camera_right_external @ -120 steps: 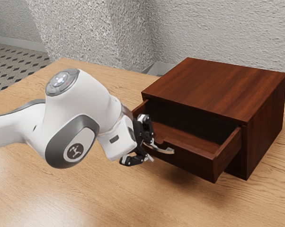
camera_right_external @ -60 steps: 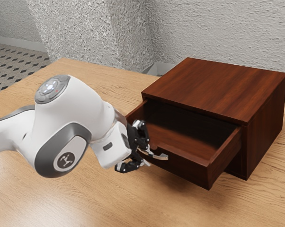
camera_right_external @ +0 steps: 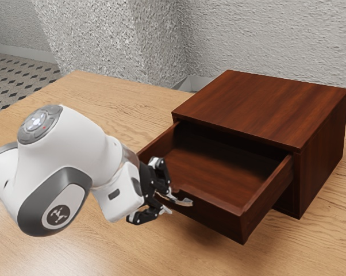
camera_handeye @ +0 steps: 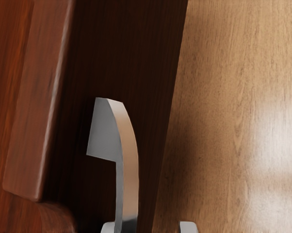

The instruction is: Pull the drawer handle with one arm to open the drawer

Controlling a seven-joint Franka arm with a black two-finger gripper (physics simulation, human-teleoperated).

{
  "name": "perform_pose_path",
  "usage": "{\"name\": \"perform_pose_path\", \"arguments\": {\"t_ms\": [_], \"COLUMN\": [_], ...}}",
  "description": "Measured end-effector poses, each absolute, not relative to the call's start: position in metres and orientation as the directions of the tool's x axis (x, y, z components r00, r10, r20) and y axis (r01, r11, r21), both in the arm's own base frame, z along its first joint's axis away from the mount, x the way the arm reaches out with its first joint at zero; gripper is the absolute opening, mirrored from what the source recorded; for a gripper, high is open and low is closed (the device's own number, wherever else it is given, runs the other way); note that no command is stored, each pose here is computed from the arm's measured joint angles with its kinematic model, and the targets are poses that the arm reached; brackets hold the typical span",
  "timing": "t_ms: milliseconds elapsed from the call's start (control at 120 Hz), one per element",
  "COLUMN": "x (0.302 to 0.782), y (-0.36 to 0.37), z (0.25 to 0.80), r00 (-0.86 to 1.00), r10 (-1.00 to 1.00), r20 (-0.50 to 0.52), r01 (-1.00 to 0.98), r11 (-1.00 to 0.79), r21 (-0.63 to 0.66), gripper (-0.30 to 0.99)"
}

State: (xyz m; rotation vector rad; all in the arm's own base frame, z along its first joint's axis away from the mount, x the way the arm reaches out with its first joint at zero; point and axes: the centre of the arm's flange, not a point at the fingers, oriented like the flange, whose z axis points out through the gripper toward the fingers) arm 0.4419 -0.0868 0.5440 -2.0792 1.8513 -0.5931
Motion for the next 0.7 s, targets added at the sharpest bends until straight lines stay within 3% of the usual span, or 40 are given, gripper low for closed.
{"name": "perform_pose_path", "arguments": {"t_ms": [417, 567, 700], "x": [0.434, 0.433, 0.427], "y": [-0.085, -0.085, -0.085], "z": [0.548, 0.548, 0.559], "r00": [0.094, 0.095, 0.092], "r10": [-0.989, -0.988, -0.988], "r20": [0.116, 0.118, 0.122], "r01": [-0.862, -0.862, -0.852], "r11": [-0.139, -0.142, -0.142], "r21": [-0.488, -0.487, -0.505], "gripper": [0.05, 0.18, 0.21]}}
